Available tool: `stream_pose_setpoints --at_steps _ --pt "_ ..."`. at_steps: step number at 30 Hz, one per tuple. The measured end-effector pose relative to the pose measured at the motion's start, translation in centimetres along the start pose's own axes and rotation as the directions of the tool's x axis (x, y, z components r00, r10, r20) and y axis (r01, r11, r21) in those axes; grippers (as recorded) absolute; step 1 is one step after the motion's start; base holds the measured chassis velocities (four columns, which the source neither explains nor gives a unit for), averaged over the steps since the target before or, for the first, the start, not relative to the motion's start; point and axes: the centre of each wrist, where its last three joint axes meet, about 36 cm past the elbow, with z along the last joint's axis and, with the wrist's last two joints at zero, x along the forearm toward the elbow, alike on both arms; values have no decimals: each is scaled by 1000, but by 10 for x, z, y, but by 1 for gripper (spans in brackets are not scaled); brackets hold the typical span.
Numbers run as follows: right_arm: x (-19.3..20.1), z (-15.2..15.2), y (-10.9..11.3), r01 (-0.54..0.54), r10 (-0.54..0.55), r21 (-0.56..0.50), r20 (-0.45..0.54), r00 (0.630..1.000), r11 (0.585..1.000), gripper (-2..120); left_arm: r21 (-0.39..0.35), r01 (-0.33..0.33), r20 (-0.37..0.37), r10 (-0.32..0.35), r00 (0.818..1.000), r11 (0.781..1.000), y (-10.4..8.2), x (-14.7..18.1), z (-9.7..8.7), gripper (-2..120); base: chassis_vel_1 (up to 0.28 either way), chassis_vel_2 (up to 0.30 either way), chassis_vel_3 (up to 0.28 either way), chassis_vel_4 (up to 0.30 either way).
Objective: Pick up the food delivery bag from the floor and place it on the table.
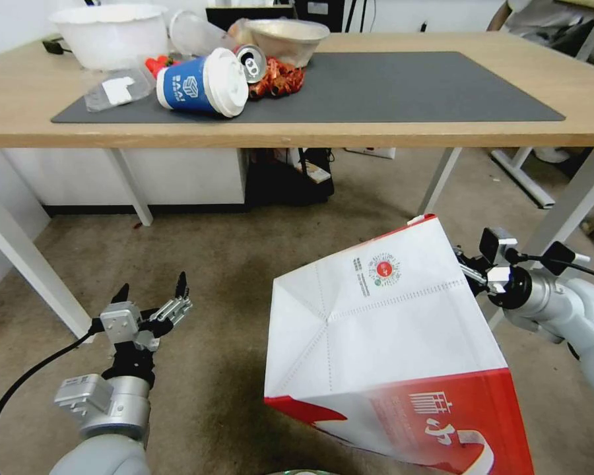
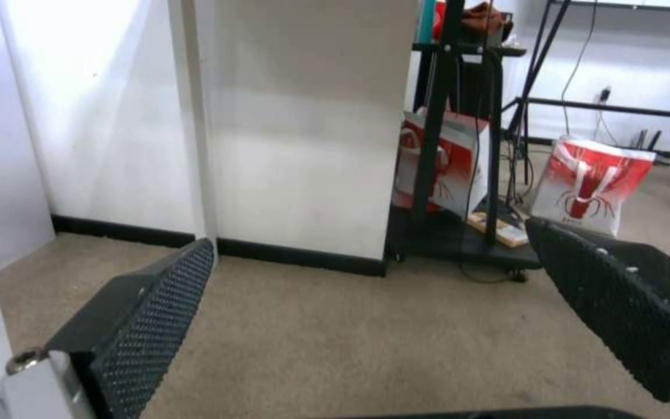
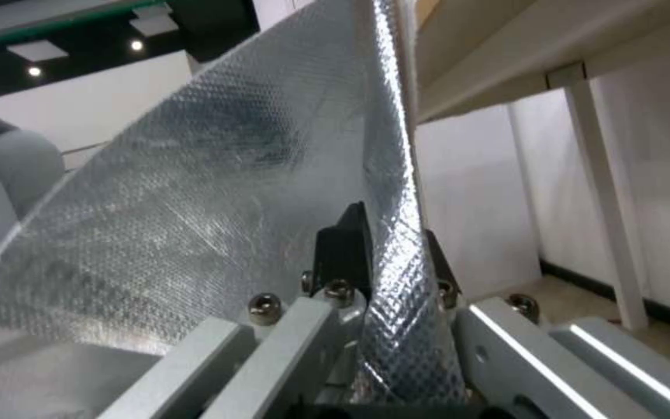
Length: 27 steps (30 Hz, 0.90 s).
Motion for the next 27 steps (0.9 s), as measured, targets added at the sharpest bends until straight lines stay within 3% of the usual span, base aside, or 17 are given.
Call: stream_pose_setpoints --at_steps 27 --pt "-8 11 13 11 -12 -17 -65 998 1000 0 -15 -20 -14 20 1000 1000 0 -9 0 100 0 0 0 0"
